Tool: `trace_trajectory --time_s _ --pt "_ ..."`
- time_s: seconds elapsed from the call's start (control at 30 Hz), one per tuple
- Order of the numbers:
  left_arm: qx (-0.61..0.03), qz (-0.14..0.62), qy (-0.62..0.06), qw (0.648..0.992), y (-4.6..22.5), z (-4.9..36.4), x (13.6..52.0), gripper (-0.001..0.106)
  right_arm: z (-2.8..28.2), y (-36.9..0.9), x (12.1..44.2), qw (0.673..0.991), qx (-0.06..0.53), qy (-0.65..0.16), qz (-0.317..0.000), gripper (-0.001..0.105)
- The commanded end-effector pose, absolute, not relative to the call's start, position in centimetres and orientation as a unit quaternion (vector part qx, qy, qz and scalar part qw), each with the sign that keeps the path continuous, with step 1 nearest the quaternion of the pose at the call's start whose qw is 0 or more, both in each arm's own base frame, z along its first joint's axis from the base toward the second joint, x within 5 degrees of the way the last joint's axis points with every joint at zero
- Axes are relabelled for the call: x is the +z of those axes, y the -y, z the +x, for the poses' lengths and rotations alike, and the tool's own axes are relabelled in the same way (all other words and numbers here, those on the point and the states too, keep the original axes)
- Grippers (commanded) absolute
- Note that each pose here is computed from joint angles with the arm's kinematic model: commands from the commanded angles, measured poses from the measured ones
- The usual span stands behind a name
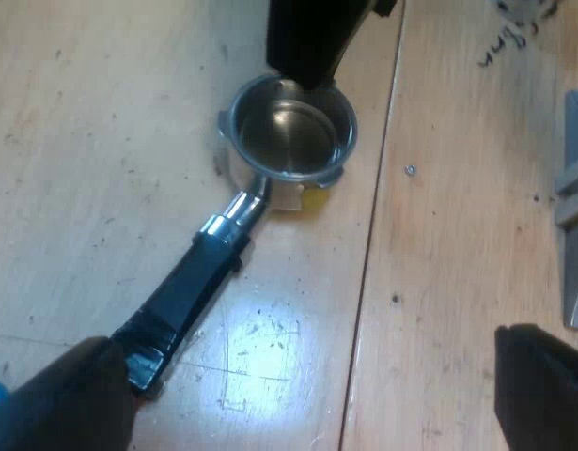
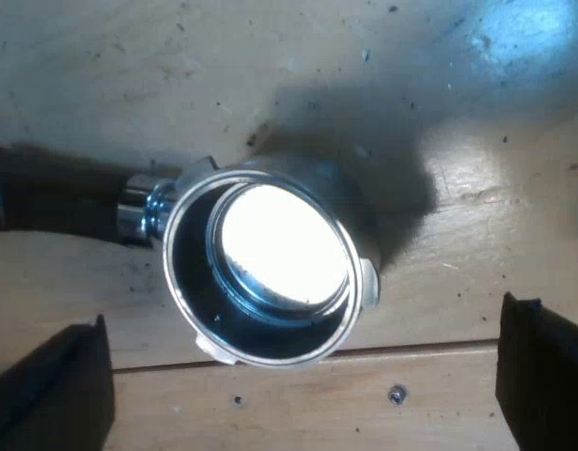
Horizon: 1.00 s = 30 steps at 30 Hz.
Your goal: Put the handle in the coffee machine
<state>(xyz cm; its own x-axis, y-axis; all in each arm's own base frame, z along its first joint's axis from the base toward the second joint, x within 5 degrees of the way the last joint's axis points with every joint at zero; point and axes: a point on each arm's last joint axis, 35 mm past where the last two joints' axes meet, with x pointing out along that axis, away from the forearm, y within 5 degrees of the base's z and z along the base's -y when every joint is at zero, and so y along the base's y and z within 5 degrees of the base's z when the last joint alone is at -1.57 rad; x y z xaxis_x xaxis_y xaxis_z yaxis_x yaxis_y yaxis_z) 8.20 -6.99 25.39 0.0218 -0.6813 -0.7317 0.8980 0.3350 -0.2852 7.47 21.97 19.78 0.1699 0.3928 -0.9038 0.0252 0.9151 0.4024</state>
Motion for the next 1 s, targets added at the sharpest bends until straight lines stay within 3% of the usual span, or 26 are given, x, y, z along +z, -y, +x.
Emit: trace_trajectory --time_s 0.03,0.33,0.77,0.87,1.0 --pt "-0.578 0.13 -0.408 0.694 7.2 8.3 25.6 0.081 7.6 -22.5 19.4 0.743 0.123 -0.637 0.166 0.08" --pt "-0.585 0.14 -0.402 0.691 7.3 8.4 25.5 0.081 8.9 -23.9 18.5 0.745 0.121 -0.639 0.15 0.079" --pt "-0.585 0.14 -0.402 0.691 7.3 8.4 25.5 0.081 10.1 -24.8 16.1 0.719 0.087 -0.676 0.135 0.079" --pt "-0.585 0.14 -0.402 0.691 7.3 8.4 25.5 0.081 10.0 -24.9 15.6 0.704 0.093 -0.692 0.127 0.079" --pt "-0.585 0.14 -0.402 0.691 7.3 8.4 25.5 0.081 10.1 -25.2 15.1 0.708 0.106 -0.689 0.115 0.079"
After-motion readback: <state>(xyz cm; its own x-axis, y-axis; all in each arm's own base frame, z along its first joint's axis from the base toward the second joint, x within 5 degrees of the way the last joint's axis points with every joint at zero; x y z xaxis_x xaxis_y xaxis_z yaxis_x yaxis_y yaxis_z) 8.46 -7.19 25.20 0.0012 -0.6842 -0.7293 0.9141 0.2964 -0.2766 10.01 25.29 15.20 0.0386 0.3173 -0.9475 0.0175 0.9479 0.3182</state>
